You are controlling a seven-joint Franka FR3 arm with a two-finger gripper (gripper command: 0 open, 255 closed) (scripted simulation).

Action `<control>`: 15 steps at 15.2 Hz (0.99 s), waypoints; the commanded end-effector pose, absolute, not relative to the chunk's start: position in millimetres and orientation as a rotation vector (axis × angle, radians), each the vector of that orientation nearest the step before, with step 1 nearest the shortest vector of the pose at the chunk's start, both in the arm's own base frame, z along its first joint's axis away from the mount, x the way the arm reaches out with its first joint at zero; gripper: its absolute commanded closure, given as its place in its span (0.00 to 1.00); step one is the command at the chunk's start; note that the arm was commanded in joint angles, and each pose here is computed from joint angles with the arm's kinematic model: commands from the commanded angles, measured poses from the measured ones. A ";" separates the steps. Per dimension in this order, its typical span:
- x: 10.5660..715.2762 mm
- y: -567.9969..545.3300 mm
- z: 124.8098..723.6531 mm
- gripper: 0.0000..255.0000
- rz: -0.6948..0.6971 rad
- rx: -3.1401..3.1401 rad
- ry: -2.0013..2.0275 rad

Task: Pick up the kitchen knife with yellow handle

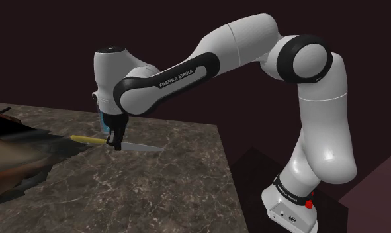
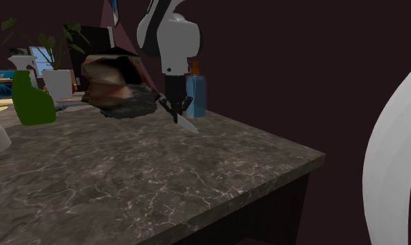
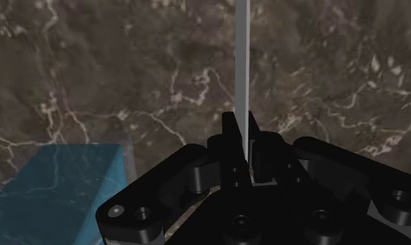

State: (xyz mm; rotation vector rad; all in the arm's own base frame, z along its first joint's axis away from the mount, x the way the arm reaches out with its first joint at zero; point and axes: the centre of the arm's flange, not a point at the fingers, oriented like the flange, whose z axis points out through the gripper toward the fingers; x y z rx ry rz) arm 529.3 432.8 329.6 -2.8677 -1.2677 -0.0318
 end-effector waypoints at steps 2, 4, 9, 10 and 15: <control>527.8 430.4 335.2 1.00 -0.031 -2.868 -1.268; 527.8 430.4 345.8 1.00 -0.031 -2.868 -1.268; 527.8 430.4 372.2 1.00 -0.031 -2.868 -1.268; 527.8 430.4 377.5 1.00 -0.031 -2.868 -1.268; 527.8 430.4 403.9 1.00 -0.031 -2.868 -1.268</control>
